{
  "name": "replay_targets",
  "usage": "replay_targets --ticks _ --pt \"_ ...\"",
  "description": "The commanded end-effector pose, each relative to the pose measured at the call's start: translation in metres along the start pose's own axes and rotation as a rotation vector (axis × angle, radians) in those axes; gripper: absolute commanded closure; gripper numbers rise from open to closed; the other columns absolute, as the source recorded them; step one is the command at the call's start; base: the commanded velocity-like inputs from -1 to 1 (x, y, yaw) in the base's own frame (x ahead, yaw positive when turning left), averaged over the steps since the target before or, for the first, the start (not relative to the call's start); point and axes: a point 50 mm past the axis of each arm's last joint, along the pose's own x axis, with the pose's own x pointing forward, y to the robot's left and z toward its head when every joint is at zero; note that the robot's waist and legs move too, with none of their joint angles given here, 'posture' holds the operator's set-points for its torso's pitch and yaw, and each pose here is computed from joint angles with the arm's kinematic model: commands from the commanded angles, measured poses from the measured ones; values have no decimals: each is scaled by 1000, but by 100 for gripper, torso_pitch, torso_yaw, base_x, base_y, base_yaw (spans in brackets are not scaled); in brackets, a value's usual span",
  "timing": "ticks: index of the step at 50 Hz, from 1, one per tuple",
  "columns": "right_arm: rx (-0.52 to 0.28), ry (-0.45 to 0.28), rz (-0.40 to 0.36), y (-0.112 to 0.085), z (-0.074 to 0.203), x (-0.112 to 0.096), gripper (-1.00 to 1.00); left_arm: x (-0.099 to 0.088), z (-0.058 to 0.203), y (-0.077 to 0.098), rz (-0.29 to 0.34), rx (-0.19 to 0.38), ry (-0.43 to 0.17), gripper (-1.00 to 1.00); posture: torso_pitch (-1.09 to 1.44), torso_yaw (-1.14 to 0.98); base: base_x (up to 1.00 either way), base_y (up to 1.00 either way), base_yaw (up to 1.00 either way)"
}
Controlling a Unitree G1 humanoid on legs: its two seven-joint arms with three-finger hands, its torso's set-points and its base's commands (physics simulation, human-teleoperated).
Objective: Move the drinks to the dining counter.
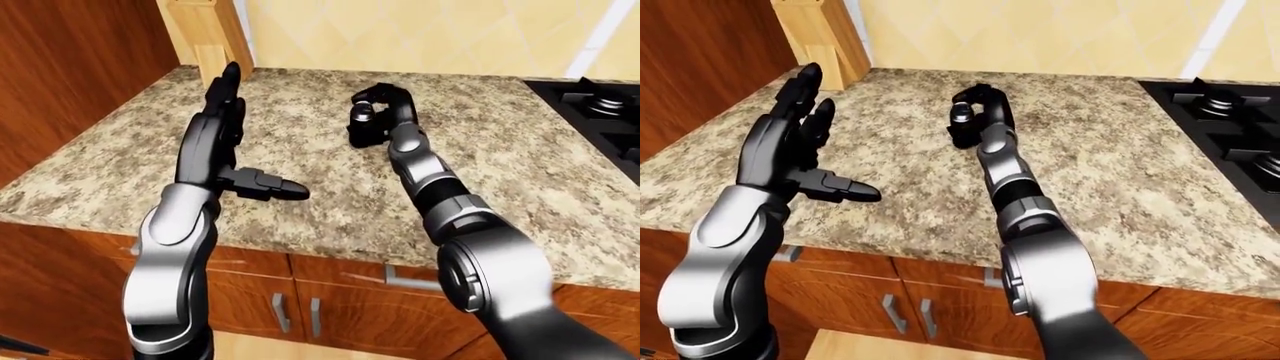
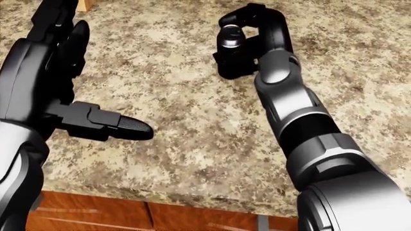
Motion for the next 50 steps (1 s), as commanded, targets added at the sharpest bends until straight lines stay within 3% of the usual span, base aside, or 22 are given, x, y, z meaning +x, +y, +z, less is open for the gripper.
replay_targets --ticks 1,6,12,22,25,33,50 --pt "17 -98 -22 -8 26 2 61 -1 14 2 11 14 -80 -100 0 0 0 0 0" --pt "27 -99 -23 -12 24 3 99 -2 14 1 11 14 -79 -100 0 0 0 0 0" --pt "31 -122 -22 -27 38 6 100 -2 14 0 10 13 -78 -100 0 0 0 0 0" --pt "10 -125 45 -41 56 5 100 -1 13 -2 7 14 -77 -100 0 0 0 0 0" --pt "35 -128 64 -50 64 2 100 -2 14 -1 9 14 -78 -100 0 0 0 0 0" --pt "62 -173 101 -65 87 -19 100 -2 14 -1 11 12 -80 -100 0 0 0 0 0" --pt "50 -235 141 -69 91 -57 100 -2 20 0 18 8 -87 -100 0 0 -65 8 0"
